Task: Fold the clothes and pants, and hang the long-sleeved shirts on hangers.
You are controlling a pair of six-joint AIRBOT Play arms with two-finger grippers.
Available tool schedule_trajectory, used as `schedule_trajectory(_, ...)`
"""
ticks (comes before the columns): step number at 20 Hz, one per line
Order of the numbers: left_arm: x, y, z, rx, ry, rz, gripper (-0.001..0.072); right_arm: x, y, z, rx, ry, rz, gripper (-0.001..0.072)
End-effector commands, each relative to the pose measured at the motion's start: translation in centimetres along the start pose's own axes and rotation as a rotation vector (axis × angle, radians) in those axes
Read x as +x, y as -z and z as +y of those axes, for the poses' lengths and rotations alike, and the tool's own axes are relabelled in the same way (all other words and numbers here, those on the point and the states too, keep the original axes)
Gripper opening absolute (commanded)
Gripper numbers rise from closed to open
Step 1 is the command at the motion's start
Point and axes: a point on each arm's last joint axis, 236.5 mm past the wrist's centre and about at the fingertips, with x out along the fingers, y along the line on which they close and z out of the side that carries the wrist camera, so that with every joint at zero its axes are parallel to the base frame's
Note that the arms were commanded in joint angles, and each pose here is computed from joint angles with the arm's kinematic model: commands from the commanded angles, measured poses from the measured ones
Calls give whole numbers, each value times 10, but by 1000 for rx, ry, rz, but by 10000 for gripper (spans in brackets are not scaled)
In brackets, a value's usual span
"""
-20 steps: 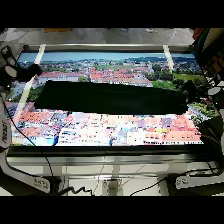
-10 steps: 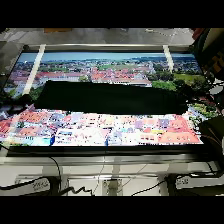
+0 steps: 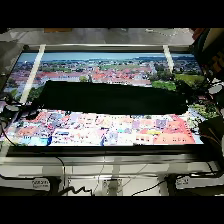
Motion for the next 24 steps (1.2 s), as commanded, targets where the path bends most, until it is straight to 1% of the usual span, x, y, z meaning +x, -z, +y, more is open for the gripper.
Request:
schedule_trajectory(1, 28, -3, -5, 5, -9, -51, 658, -9, -19, 10, -22, -16, -33, 614)
schedule_trajectory(2, 34, -5, -12, 16, 0, -52, 599, -15, -27, 16, -34, -26, -40, 615)
schedule_trajectory(4, 43, -13, -35, 45, 32, -63, 572, -27, -39, 29, -58, -52, -38, 614)
schedule_trajectory(5, 42, -20, -46, 60, 48, -78, 503, -33, -42, 38, -76, -67, -30, 613)
schedule_trajectory(6, 39, -29, -57, 68, 66, -98, 370, -37, -44, 47, -90, -81, -26, 589)
schedule_trajectory(7, 33, -40, -67, 75, 85, -120, 192, -40, -46, 58, -107, -95, -26, 486)
schedule_trajectory(8, 27, -48, -77, 82, 103, -132, 28, -41, -48, 71, -129, -111, -32, 342)
schedule_trajectory(9, 19, -56, -87, 111, 117, -148, 23, -40, -49, 85, -149, -126, -45, 236)
schedule_trajectory(10, 9, -64, -96, 164, 125, -165, 22, -38, -51, 104, -171, -146, -67, 196)
schedule_trajectory(11, -1, -70, -105, 230, 131, -174, 22, -35, -51, 124, -192, -168, -93, 134)
schedule_trajectory(12, -13, -73, -114, 291, 137, -173, 22, -32, -50, 148, -218, -193, -123, 50)
schedule_trajectory(15, -54, -74, -145, 391, 191, -159, 22, -29, -40, 230, -245, -290, -208, 49)
schedule_trajectory(17, -83, -75, -165, 461, 224, -183, 22, -23, -10, 290, -242, -375, -210, 49)
schedule_trajectory(20, -132, -74, -187, 548, 268, -212, 22, -7, 57, 361, -274, -473, -142, 48)
schedule_trajectory(22, -165, -67, -196, 576, 296, -206, 22, 8, 111, 393, -241, -510, -40, 47)
schedule_trajectory(24, -197, -61, -202, 601, 316, -205, 23, 18, 168, 422, -275, -538, 72, 47)
